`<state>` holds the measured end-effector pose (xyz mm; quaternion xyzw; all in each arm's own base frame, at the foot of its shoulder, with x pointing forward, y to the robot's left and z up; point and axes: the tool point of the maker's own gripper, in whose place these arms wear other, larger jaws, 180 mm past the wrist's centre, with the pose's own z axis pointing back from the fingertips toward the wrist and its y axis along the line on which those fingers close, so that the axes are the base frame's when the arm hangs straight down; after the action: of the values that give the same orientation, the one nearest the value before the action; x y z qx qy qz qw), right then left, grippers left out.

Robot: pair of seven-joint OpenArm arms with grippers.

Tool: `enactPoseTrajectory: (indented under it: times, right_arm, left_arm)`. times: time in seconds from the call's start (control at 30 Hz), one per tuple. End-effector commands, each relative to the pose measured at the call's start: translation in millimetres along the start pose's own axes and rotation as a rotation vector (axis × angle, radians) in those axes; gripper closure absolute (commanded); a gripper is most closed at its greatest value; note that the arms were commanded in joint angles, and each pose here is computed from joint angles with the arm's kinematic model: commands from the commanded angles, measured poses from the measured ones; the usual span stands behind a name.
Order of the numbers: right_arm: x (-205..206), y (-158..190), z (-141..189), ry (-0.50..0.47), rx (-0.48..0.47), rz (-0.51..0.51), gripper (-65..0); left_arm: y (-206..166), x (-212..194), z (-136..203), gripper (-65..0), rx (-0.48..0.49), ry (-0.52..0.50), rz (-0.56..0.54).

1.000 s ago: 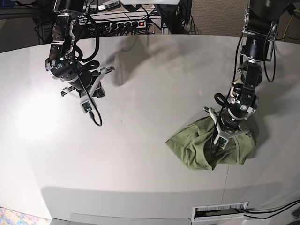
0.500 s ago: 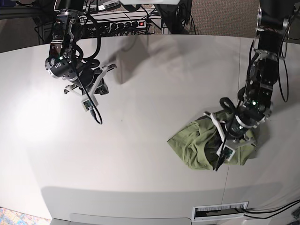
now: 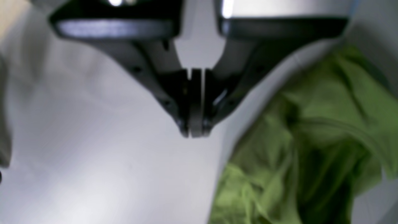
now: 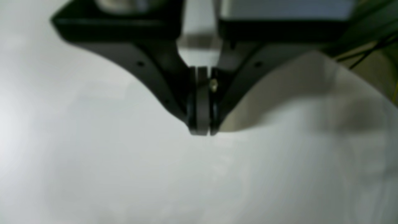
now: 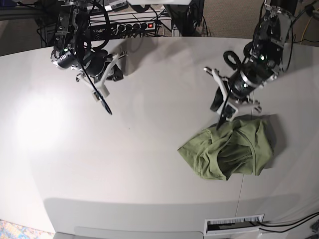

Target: Fold the T-shirt properly

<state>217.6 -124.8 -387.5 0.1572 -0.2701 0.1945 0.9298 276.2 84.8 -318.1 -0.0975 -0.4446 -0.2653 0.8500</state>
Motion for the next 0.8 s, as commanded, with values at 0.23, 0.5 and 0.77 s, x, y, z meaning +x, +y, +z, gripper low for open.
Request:
enactPoseTrajectory:
  times: [0.23,0.5,0.77]
  right_arm:
    - [6,30,36,-0.076,0.0,0.079,0.0]
    - [-38,50,55,0.023,-0.012,0.09,0.0]
    - [-91,59,66,0.144,-0.036,0.074,0.0]
  left_arm:
    - [-27,0,43,0.0,0.035,-0.038,-0.017]
    - [-35,-30,82,0.0,0.078,0.04,0.06]
    - [-24,-79,116,0.0,0.153,0.175,0.115]
